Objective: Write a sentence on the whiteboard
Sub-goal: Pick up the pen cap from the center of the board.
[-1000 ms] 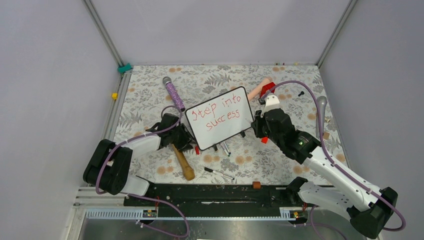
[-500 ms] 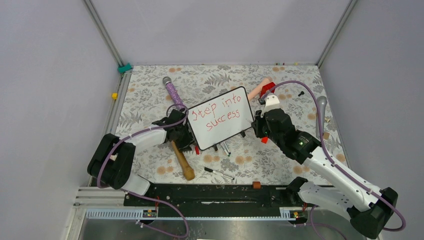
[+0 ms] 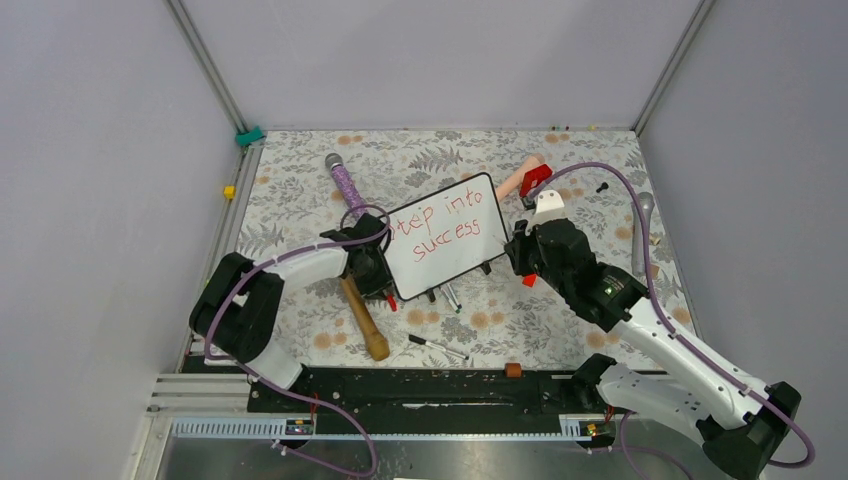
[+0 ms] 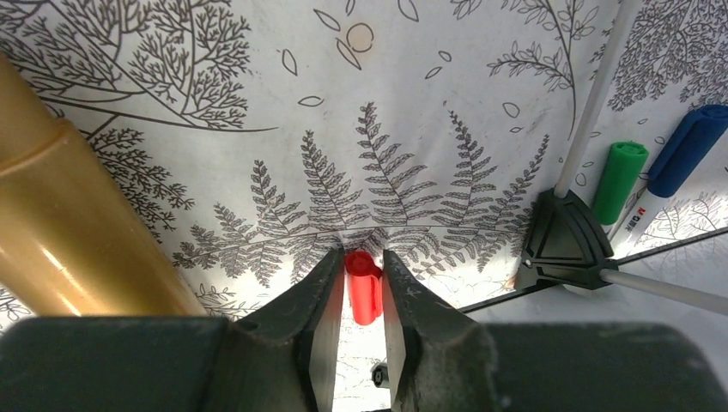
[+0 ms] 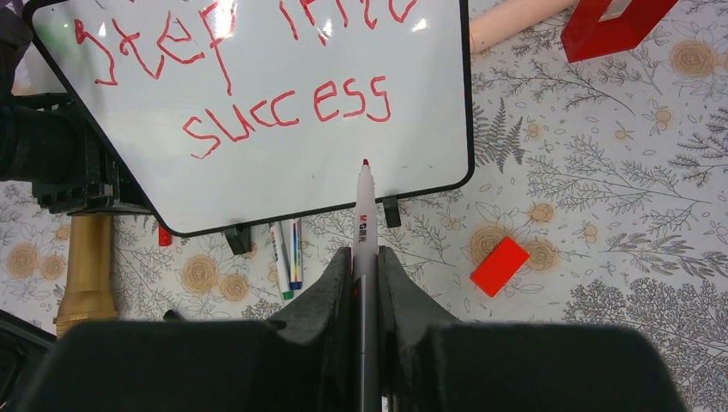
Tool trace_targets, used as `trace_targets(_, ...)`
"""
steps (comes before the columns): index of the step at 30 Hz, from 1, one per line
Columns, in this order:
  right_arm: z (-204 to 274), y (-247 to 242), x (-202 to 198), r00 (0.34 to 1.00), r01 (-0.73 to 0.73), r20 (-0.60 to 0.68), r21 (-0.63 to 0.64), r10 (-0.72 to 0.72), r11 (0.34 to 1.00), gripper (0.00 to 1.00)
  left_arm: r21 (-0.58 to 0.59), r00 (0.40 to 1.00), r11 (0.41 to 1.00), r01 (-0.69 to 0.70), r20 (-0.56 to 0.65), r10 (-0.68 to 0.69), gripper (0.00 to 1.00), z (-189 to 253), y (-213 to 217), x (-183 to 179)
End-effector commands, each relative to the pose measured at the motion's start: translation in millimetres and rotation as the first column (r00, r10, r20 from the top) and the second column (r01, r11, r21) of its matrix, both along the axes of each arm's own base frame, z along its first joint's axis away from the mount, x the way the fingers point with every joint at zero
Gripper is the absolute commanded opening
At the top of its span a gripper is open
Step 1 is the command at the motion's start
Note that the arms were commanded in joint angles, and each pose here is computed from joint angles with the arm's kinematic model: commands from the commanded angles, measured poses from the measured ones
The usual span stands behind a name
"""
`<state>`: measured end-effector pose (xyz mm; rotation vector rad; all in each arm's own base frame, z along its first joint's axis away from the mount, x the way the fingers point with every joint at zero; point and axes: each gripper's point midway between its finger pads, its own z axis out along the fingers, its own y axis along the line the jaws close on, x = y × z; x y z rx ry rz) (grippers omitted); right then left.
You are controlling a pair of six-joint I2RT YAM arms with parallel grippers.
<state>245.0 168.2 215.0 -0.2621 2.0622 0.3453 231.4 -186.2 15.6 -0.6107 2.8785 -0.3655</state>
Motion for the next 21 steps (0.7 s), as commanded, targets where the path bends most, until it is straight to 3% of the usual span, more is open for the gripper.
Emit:
trace_targets(1, 18.9, -0.4, 3.4, 0.999, 0.005, 0.042, 0.032, -0.007, 0.999, 0.0, 0.132, 0.999, 0.99, -0.049, -0.014, 0.052, 0.22, -9.6, 26.2, -12.2)
trace_targets(4, 17.6, 4.2, -0.6, 0.999, -0.018, 0.03, 0.053, 0.017, 0.998, 0.0, 0.119, 0.997, 0.99, -0.07, 0.033, 0.067, 0.0, -0.2, 30.7, -13.7)
trace_targets(12, 18.4, 42.0, -30.6, 0.98, -0.199, 0.0, 0.145, 0.201, 0.969, 0.0, 0.051, 0.972, 0.979, -0.197, 0.139, 0.188, 0.0, 36.0, 44.2, -18.3)
trace_targets(21, 19.6, 106.1, -52.5, 0.935, -0.354, 0.091, 0.222, 0.342, 0.908, 0.0, -0.185, 0.933, 0.928, -0.322, 0.103, 0.344, 0.0, 68.4, 39.5, -20.9)
